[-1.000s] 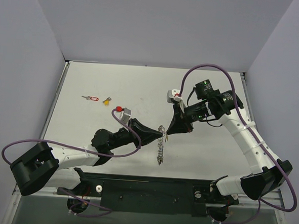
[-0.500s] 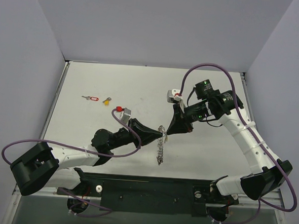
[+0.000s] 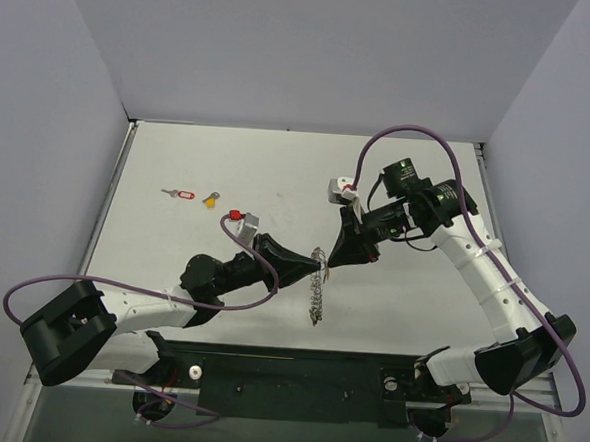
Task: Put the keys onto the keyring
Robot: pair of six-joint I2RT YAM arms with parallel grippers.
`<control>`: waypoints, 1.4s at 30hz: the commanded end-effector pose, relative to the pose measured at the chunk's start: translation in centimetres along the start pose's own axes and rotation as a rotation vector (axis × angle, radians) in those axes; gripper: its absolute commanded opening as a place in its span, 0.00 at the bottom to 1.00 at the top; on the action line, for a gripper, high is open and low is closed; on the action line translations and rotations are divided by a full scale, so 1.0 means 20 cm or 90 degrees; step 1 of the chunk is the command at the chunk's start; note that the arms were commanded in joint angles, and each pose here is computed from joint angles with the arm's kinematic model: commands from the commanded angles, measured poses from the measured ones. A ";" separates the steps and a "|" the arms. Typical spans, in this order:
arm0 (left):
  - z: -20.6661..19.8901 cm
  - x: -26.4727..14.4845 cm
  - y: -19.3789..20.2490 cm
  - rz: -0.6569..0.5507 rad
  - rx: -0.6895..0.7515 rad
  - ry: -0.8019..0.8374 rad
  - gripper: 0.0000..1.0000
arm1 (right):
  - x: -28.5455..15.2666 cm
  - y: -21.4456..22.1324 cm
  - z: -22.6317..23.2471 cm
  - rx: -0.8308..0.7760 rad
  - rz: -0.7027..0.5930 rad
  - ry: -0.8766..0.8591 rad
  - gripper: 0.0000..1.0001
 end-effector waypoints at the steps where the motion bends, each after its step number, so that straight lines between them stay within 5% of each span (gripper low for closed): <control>1: -0.35 0.01 -0.39 -0.186 0.108 0.177 0.00 | 0.01 -0.02 0.04 -0.001 -0.016 -0.021 0.00; 42: -0.37 -0.01 -0.40 -0.191 0.110 0.179 0.00 | -0.01 -0.03 0.04 0.003 -0.037 -0.025 0.00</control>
Point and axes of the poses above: each gripper's point midway between its finger pads, its own x axis out along the fingers, its own z axis along the line the jaws close on, y = z × x, the point moved 1 cm from there along -x, back along the fingers
